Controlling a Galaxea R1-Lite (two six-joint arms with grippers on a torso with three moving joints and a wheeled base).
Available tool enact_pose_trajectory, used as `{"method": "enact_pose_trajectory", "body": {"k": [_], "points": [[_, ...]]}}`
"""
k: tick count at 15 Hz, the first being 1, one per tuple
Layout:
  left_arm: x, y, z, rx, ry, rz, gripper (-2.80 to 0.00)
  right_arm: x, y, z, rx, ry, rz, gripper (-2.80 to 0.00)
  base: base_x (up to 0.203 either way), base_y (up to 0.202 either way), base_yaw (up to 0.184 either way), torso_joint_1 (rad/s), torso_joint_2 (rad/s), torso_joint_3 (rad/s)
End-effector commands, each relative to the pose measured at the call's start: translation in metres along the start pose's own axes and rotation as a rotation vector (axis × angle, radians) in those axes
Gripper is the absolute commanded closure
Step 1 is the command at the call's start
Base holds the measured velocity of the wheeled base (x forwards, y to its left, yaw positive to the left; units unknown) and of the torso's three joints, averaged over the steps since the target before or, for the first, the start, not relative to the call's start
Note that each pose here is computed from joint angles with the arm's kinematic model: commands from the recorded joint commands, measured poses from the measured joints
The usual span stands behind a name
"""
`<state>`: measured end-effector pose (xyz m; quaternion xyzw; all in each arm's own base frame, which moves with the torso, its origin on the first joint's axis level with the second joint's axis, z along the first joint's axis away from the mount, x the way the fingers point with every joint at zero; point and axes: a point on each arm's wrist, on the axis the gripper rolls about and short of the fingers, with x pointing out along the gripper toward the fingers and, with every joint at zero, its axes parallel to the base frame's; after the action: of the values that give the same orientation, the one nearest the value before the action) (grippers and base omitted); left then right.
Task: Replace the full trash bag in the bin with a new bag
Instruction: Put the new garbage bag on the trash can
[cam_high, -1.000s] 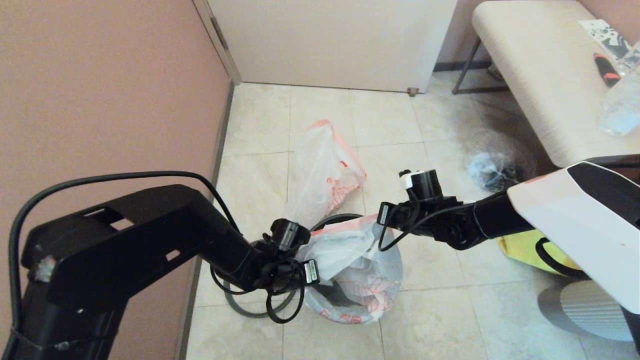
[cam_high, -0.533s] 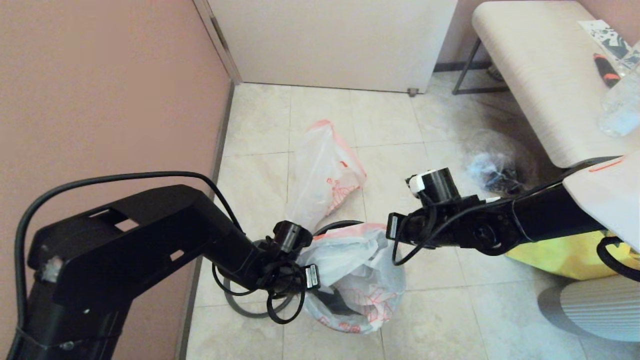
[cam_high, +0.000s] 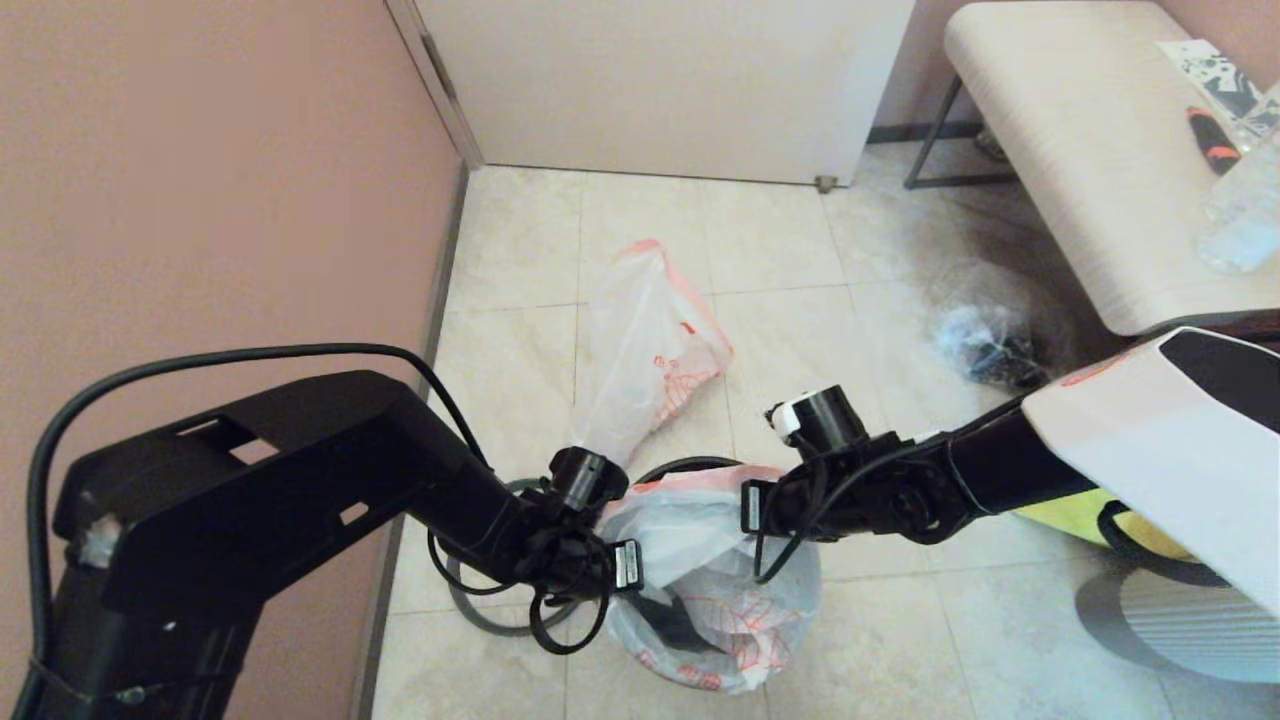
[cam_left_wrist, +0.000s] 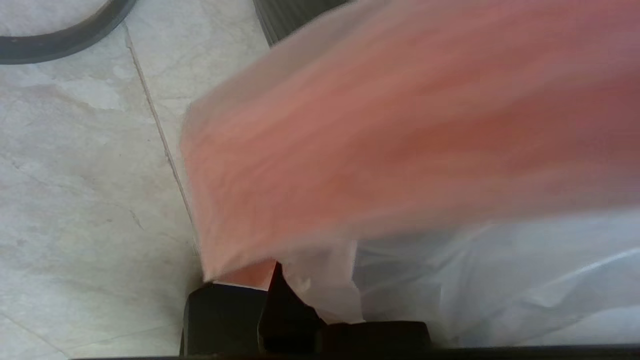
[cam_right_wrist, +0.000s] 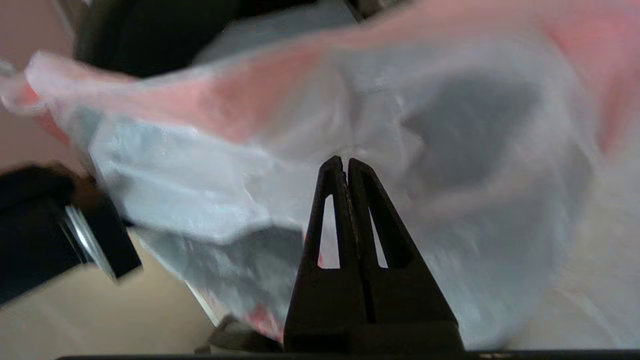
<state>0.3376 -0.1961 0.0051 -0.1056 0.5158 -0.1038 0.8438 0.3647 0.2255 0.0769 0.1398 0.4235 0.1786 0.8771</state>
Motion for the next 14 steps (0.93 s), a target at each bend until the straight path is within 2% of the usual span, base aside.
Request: {"method": "enact_pose_trajectory", "body": {"k": [1,6,8,11,14], "points": [[-0.001,-0.001,0.0,-0.001,-0.002,-0.004,0.0,0.023,-0.002,0.003,0.003,0.007,0.016,0.0,0.0,0.0,0.0,0.0,0.0,0.0],[0.003,-0.006,-0.01,0.058,0.028,0.002,0.0,0.021,0.017,0.034,-0.013,-0.149,0.116,0.0,0.0,0.0,0.0,0.0,0.0,0.0],[0.005,-0.007,-0.011,0.068,0.032,0.005,0.0,0.023,0.02,0.041,-0.015,-0.173,0.127,0.0,0.0,0.0,0.0,0.0,0.0,0.0],[0.004,-0.007,-0.012,0.073,0.029,0.003,0.0,0.038,0.014,0.053,-0.006,-0.211,0.122,0.0,0.0,0.0,0.0,0.0,0.0,0.0],[0.002,-0.006,-0.009,0.063,0.016,0.0,0.0,0.05,-0.003,0.067,0.009,-0.25,0.101,0.0,0.0,0.0,0.0,0.0,0.0,0.0]]}}
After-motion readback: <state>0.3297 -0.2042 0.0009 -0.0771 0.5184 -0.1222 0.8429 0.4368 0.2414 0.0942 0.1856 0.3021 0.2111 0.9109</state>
